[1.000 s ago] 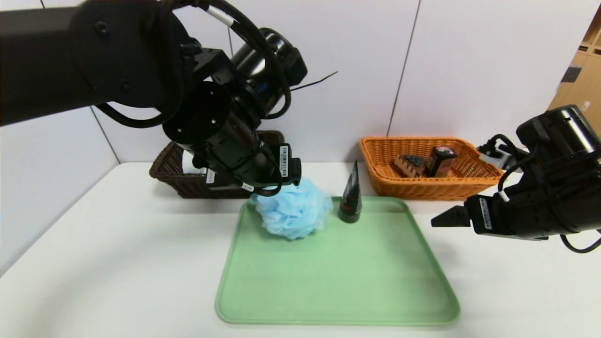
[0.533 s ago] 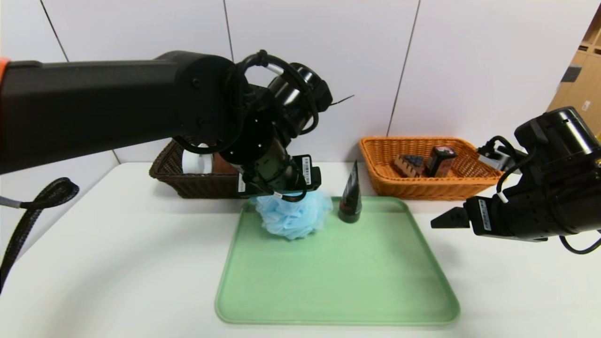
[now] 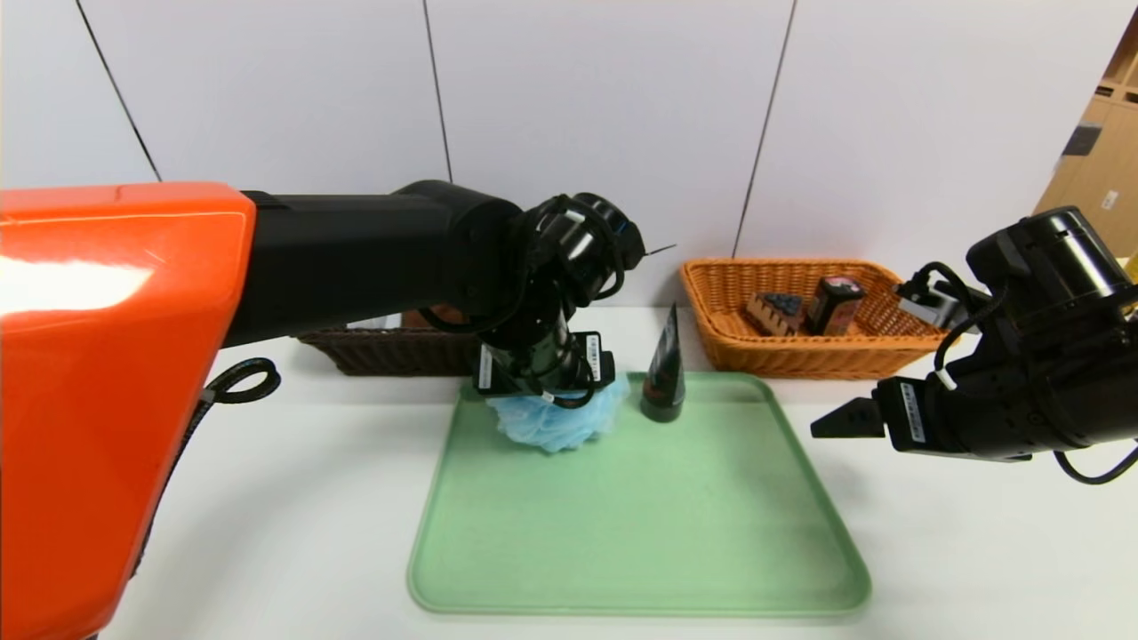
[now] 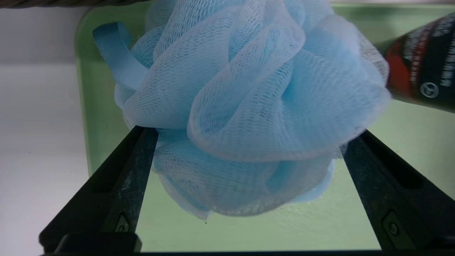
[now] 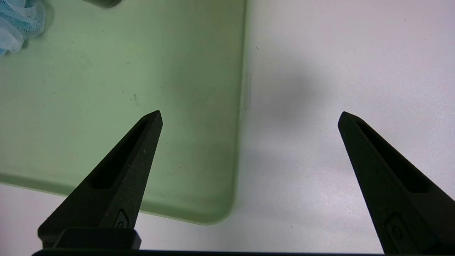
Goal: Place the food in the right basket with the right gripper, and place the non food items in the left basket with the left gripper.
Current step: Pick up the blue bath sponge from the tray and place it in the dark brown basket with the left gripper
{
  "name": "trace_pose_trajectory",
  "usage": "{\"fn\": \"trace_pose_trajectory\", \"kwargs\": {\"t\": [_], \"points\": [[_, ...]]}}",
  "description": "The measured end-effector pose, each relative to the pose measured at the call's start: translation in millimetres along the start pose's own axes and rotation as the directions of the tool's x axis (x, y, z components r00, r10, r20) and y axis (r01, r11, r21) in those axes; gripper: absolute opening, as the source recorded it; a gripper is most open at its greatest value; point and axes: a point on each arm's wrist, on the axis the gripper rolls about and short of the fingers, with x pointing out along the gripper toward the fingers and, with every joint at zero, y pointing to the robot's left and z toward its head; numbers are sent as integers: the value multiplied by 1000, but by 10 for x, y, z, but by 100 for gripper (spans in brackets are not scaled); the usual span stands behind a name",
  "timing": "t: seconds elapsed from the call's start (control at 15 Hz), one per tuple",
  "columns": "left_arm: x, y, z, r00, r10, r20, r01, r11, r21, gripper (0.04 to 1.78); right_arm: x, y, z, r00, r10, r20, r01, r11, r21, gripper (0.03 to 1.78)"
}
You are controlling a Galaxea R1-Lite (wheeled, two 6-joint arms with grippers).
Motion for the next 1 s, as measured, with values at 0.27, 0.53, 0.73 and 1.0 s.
{"fn": "trace_pose_trajectory", "kwargs": {"t": [0.27, 0.53, 0.73, 1.0], "points": [[194, 6, -29, 999, 29, -25, -29, 1000, 2, 169, 0, 6, -1, 1000, 2, 0, -2, 1000, -1, 171], [346, 12, -28, 999, 40, -28, -40, 999, 0, 169, -1, 4, -10, 1000, 1, -3, -1, 1000, 0, 171], [378, 16, -33, 998, 43, -34, -43, 999, 1, 169, -9, 1, -21, 1000, 1, -3, -1, 1000, 0, 171], [382, 21, -32, 998, 43, -36, -43, 999, 0, 169, -13, 1, -25, 1000, 2, -3, -2, 1000, 1, 171]]}}
